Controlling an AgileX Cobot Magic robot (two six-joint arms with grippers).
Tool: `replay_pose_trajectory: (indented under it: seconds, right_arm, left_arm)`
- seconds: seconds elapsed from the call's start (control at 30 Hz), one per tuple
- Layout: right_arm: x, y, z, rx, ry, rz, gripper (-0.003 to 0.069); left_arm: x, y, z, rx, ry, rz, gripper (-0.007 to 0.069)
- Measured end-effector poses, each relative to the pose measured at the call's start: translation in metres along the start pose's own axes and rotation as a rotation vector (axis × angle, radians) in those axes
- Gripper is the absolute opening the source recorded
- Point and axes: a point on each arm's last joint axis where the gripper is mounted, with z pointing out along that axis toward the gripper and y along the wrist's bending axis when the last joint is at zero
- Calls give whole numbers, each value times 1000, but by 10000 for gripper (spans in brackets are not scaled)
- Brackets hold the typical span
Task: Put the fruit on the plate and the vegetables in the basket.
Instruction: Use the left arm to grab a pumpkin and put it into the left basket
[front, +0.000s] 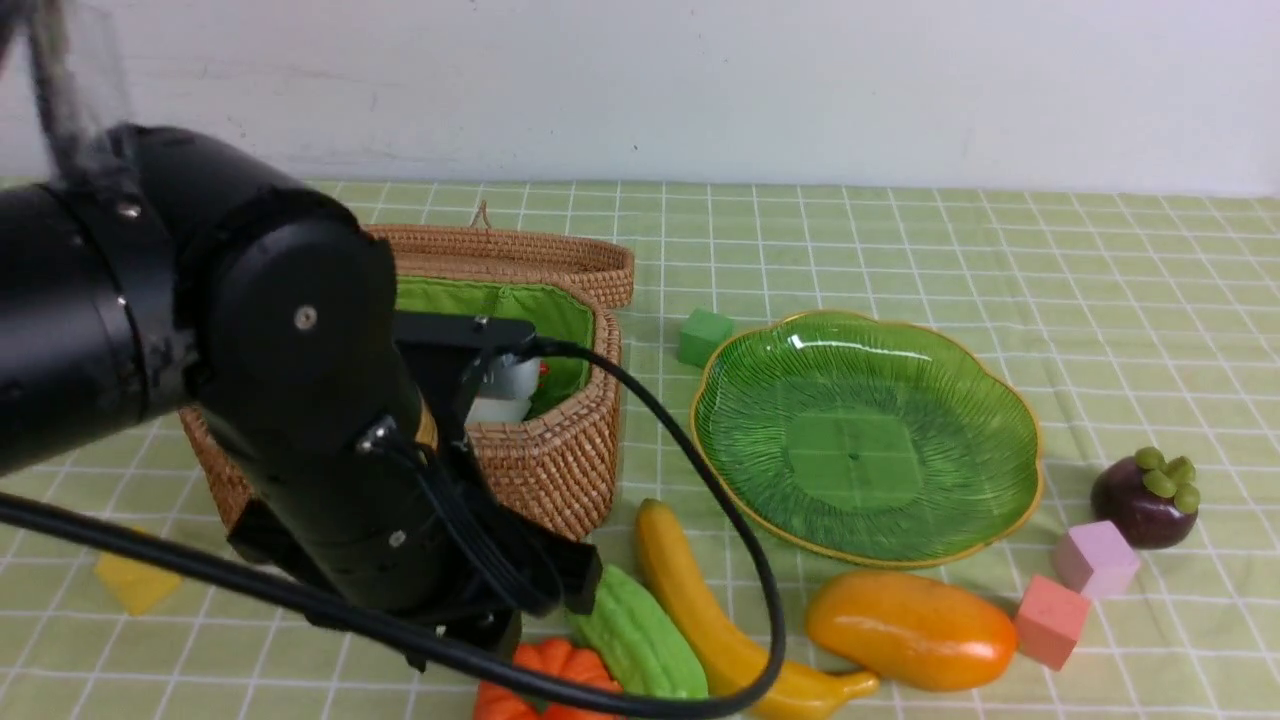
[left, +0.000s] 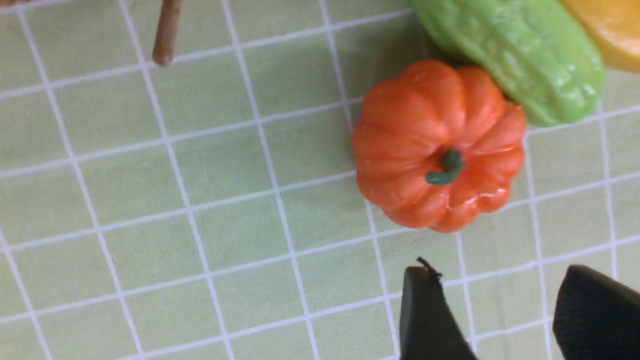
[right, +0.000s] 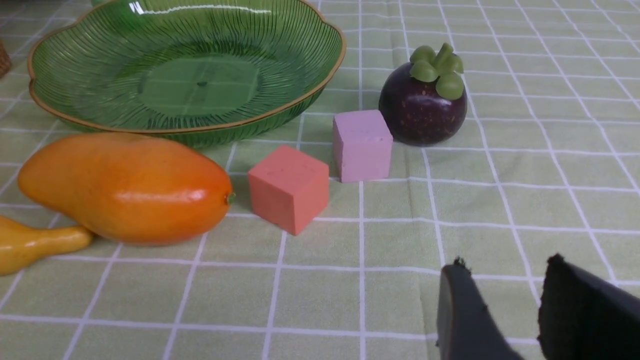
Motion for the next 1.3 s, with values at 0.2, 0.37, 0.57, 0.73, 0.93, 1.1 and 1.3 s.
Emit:
replay_pose_trajectory:
  seconds: [0.2, 0.37, 0.57, 0.73, 0.93, 1.1, 1.3]
  right_arm:
    - [0, 0, 0, 0, 0, 0, 242]
    - [0, 0, 0, 0, 0, 0, 242]
    - [0, 0, 0, 0, 0, 0, 242]
    - [0, 0, 0, 0, 0, 0, 242]
    - [0, 0, 0, 0, 0, 0, 242]
    - [0, 0, 0, 0, 0, 0, 242]
    - [0, 0, 0, 0, 0, 0, 242]
  left_arm:
    - [-11, -3, 35, -34, 15, -24, 342]
    - [-16, -3, 67, -92, 72, -10, 342]
    - [-19, -6, 84, -85, 93, -5, 342]
    - [-19, -6, 84, -84, 92, -2, 342]
    - [-19, -6, 84, -83, 92, 19, 275]
    - [-21, -7, 81, -84, 90, 61, 130]
    - [-18, -3, 66, -99, 87, 123, 39]
